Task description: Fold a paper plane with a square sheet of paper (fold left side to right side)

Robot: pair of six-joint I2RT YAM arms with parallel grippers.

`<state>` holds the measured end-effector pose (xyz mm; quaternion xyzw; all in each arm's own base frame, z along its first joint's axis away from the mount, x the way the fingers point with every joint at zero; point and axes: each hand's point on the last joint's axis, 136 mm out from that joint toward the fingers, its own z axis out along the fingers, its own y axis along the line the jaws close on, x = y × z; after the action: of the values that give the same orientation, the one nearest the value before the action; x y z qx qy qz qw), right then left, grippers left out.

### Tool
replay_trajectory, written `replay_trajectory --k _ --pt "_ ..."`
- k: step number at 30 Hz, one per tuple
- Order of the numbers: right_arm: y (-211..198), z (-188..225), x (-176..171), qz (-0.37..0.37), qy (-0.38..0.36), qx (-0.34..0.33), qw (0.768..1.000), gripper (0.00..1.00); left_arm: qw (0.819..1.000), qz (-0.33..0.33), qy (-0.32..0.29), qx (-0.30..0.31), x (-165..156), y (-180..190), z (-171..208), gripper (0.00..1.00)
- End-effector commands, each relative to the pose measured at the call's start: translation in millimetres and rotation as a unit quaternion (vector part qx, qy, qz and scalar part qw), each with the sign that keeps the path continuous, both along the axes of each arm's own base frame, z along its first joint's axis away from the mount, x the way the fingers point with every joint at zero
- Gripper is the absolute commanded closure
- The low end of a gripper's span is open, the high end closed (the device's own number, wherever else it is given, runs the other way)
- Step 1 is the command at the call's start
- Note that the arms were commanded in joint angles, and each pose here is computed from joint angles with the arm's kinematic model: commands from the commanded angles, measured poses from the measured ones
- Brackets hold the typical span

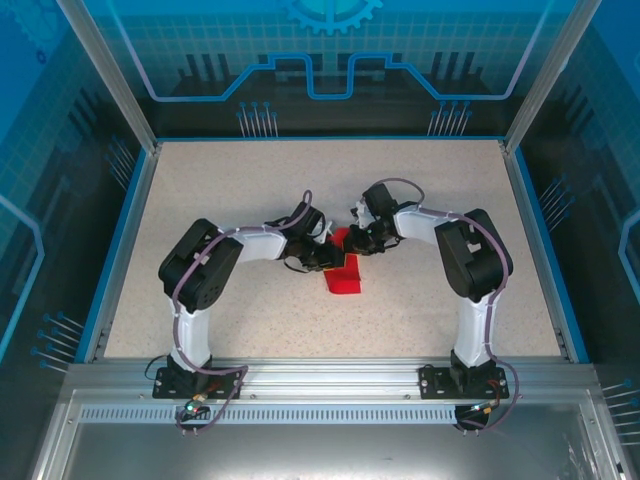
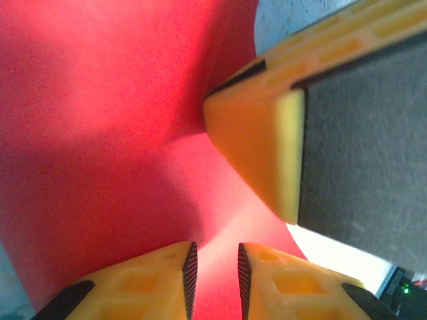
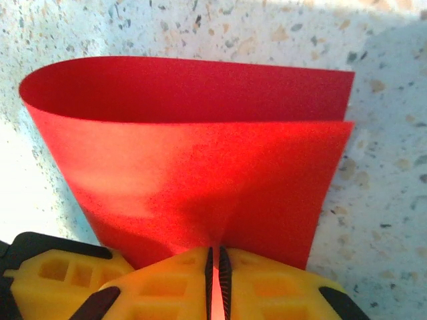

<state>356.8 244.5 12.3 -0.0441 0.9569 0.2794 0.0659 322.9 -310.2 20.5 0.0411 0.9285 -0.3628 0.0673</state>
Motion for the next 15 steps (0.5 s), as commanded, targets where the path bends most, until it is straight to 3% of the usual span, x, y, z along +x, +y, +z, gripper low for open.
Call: replay_trajectory --k 1,15 --pt "-19.4 -26.5 -15.0 -0.013 0.045 -0.058 0.997 0.85 0.999 -0.022 0.022 0.027 -31.9 10.7 -9.1 0.73" --pt "-22.6 -32.0 -19.5 -0.016 0.058 -0.066 0.996 0.85 0.997 -0.071 0.019 0.016 -90.9 10.8 -5.0 0.73"
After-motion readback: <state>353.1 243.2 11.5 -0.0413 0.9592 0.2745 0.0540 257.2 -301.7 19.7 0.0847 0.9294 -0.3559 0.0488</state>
